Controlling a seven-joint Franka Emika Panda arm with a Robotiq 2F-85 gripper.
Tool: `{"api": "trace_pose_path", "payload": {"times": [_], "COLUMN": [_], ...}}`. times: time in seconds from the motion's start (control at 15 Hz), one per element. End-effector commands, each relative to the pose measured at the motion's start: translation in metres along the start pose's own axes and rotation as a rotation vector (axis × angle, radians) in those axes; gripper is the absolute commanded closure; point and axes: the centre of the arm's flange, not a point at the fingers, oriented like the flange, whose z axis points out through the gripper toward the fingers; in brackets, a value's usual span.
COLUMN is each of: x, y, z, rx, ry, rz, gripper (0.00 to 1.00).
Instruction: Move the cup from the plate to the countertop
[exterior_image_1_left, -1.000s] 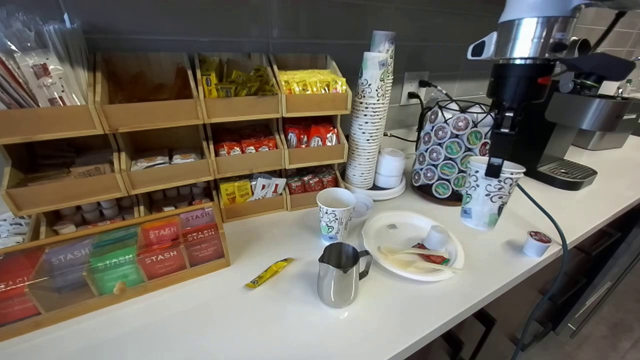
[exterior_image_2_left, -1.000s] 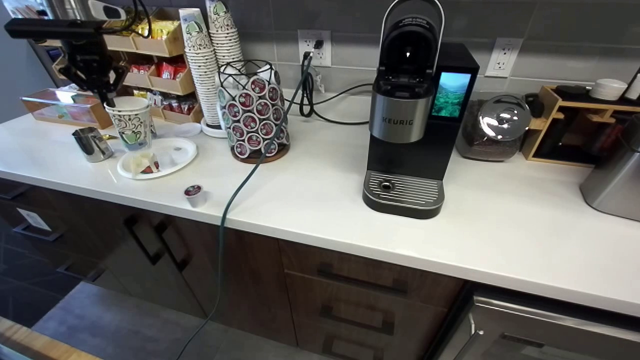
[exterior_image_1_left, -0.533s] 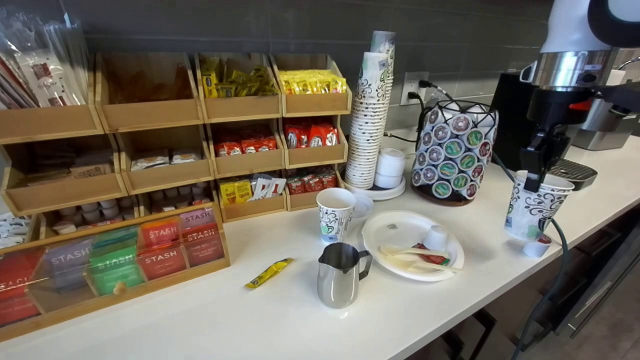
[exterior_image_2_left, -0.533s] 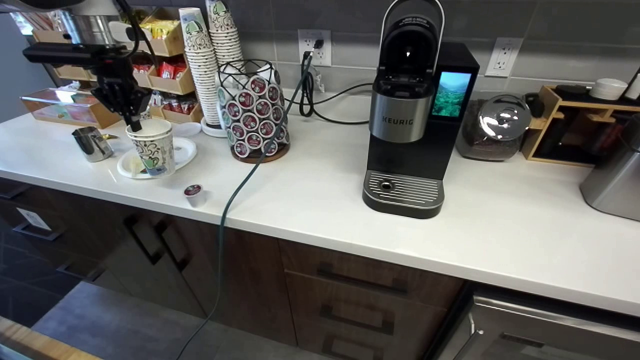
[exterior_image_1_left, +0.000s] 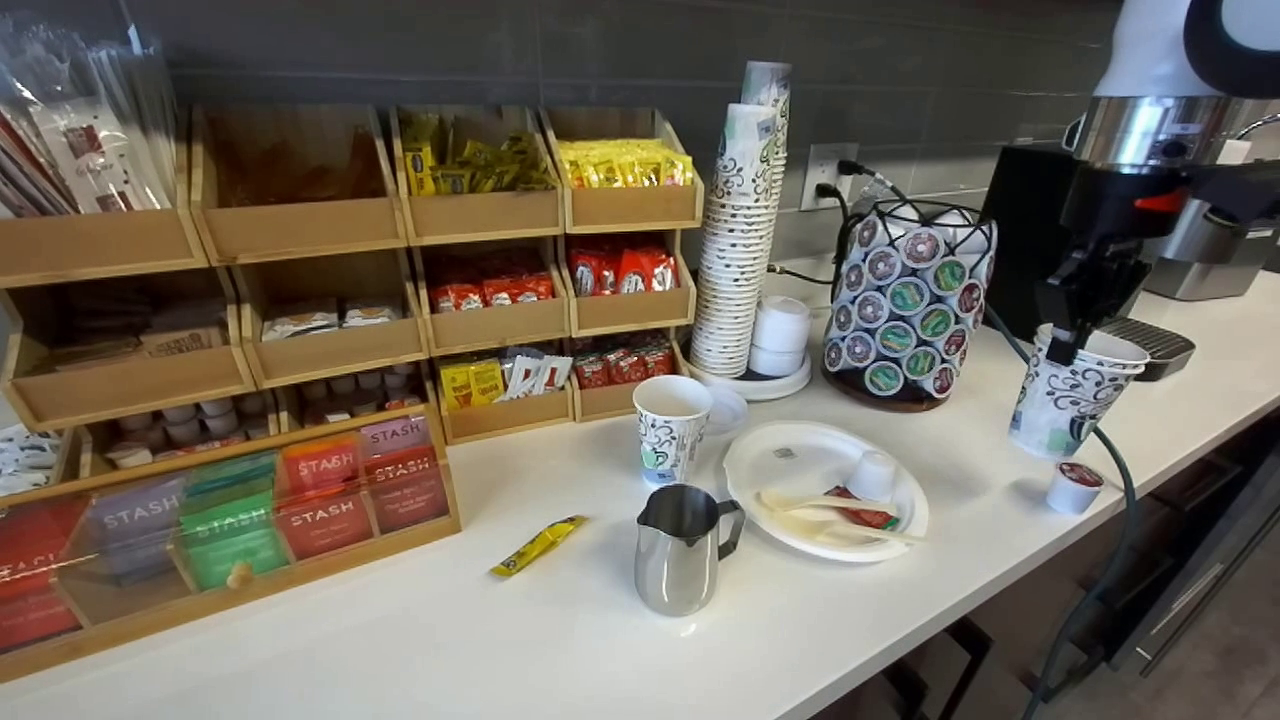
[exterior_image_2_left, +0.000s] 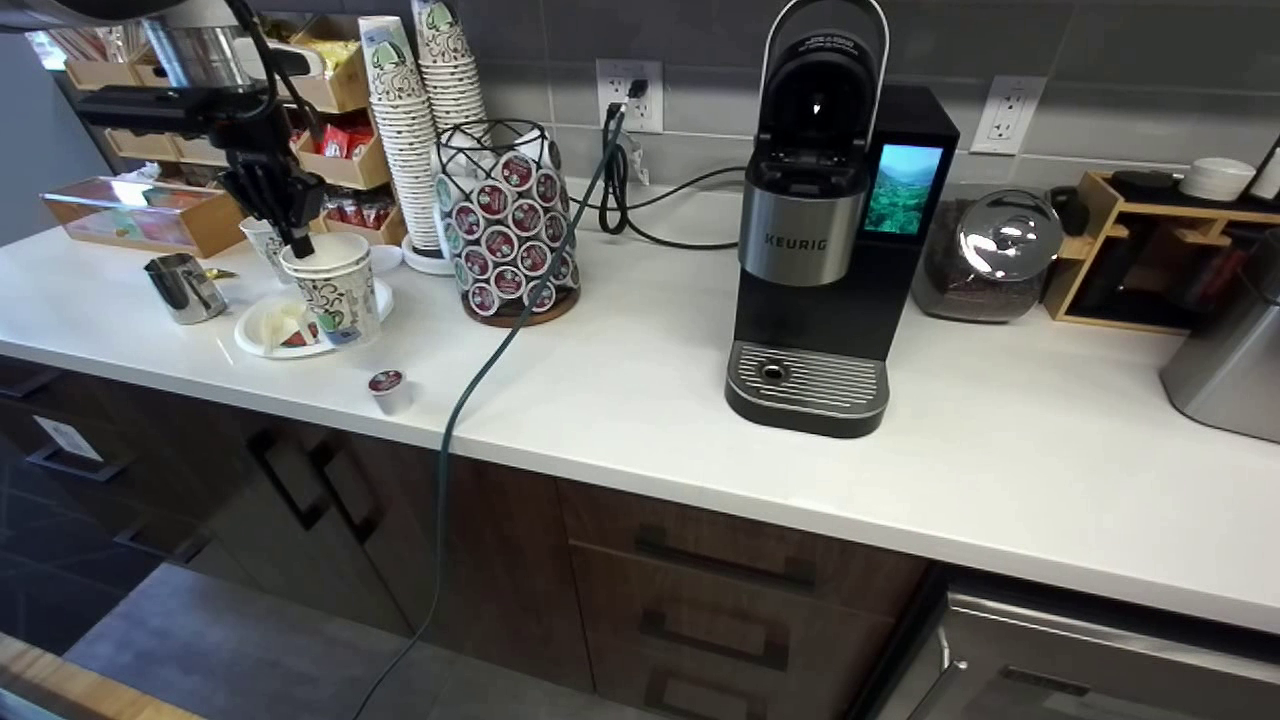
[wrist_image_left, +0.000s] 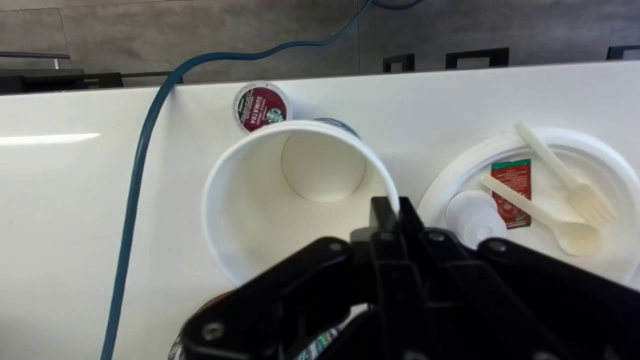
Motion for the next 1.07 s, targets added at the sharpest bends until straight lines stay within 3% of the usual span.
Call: {"api": "trace_pose_path", "payload": {"times": [0.0, 0.53, 1.0], "x": [0.007, 0.033, 0.053], "y": [0.040, 0.120, 0.120], "z": [-0.008, 0.009, 0.015], "rx": [-0.054, -0.034, -0.018], "ry": [0.035, 0.067, 0.052], "rz": [0.120, 0.156, 0.109], "gripper": [0.99, 0.99, 0.99]}}
